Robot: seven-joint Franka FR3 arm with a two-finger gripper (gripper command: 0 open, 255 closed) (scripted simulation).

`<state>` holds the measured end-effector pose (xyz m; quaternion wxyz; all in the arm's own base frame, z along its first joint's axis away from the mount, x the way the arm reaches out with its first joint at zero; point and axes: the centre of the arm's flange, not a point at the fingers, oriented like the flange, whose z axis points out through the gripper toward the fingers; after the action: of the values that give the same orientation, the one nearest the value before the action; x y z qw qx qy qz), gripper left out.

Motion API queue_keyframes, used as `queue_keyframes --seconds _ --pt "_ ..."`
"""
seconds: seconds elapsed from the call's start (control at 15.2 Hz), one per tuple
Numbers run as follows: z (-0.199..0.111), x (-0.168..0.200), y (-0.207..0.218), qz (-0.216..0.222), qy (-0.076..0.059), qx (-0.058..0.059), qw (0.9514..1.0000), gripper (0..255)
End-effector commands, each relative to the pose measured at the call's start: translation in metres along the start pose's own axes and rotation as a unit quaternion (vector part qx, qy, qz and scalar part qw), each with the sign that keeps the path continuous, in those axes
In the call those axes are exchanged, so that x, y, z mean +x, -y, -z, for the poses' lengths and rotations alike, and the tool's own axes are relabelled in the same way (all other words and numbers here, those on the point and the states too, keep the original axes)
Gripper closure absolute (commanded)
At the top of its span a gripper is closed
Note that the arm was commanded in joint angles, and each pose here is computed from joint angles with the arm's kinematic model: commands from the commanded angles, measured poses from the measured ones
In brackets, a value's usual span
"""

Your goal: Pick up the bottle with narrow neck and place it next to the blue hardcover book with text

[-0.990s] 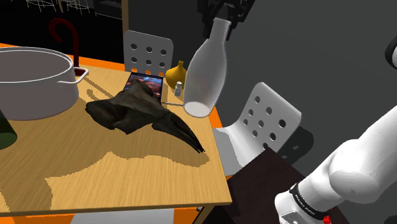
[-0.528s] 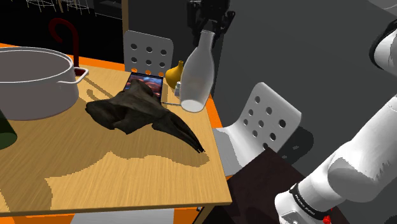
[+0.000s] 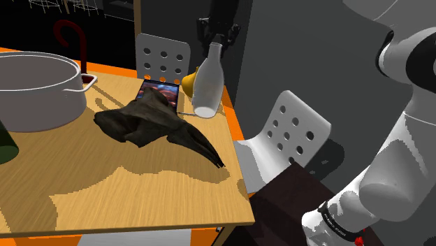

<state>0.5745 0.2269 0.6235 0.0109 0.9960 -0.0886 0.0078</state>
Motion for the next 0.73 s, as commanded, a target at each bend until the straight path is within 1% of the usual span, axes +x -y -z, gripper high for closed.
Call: queue_keyframes --seconds 0.0,0.66 --pt "-0.014 0.024 -0.007 0.000 -0.001 0.000 1.0000 255" --pt "-0.080 0.133 -0.040 0.000 -0.001 0.000 1.0000 255"
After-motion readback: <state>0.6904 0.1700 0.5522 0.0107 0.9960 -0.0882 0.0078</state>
